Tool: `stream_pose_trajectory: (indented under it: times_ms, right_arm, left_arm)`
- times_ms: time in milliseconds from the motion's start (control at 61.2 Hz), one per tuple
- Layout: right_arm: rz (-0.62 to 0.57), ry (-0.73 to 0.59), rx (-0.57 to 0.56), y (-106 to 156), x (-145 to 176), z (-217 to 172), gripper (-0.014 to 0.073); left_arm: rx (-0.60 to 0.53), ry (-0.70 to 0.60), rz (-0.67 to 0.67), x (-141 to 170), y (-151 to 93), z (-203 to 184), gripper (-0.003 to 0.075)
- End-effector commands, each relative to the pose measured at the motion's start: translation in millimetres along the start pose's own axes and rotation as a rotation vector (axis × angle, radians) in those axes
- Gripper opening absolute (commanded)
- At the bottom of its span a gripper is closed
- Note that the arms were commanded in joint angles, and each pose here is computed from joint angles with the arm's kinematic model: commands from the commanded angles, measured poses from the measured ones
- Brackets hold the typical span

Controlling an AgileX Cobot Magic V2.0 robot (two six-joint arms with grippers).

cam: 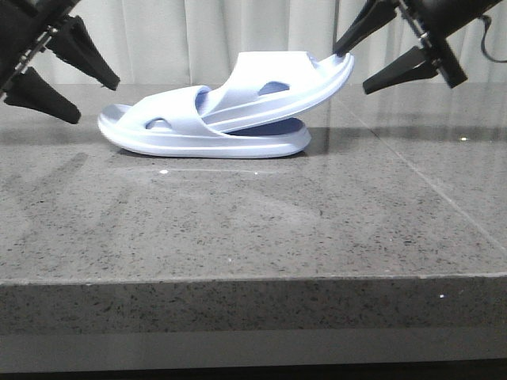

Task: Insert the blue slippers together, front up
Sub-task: 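Open both grippers and lift them away from the stacked slippers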

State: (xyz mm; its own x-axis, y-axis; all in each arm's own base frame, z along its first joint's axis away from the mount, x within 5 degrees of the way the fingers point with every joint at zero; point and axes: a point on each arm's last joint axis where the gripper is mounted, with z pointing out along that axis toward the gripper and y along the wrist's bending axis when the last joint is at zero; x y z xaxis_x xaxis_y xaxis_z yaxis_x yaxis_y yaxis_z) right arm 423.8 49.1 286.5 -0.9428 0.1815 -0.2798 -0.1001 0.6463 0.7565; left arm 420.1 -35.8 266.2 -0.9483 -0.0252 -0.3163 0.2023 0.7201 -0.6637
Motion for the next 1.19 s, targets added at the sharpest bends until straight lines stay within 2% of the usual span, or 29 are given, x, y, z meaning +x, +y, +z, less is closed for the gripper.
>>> stream_pose_trajectory:
  times_ms: [0, 131, 294, 425, 523, 686, 784, 882, 1045, 1176]
  right_arm:
    - [-0.078, -0.041, -0.031, 29, -2, -29, 0.0458]
    - [-0.14, -0.063, 0.056, 31, -1, -38, 0.0443]
    - [-0.29, -0.136, 0.231, 46, 6, -68, 0.0321]
    - [-0.405, -0.212, 0.325, 67, 15, -96, 0.0317]
    - [-0.467, -0.284, 0.341, 85, 23, -115, 0.0266]
    - [-0.587, -0.362, 0.351, 108, 47, -133, 0.0034]
    - [-0.625, -0.403, 0.366, 112, 65, -140, -0.0062]
    - [-0.663, -0.46, 0.394, 110, 84, -146, -0.0114]
    - [-0.704, -0.574, 0.43, 106, 119, -155, -0.0116]
    - [-0.737, -0.647, 0.396, 106, 147, -158, -0.0116]
  left_arm:
    - [0.046, -0.065, 0.049, 0, -31, -39, 0.0505]
    - [0.007, -0.117, 0.078, 3, -35, -65, 0.049]
    - [-0.053, -0.184, 0.153, 10, -53, -95, 0.0472]
    - [-0.101, -0.266, 0.219, 20, -69, -112, 0.0352]
    - [-0.132, -0.309, 0.257, 32, -78, -121, 0.0247]
    - [-0.228, -0.384, 0.327, 60, -86, -133, 0.0084]
    - [-0.282, -0.464, 0.371, 79, -90, -138, -0.0013]
    - [-0.332, -0.575, 0.407, 103, -96, -146, -0.002]
    - [-0.384, -0.671, 0.42, 141, -99, -149, -0.002]
    - [-0.392, -0.769, 0.475, 170, -106, -151, -0.002]
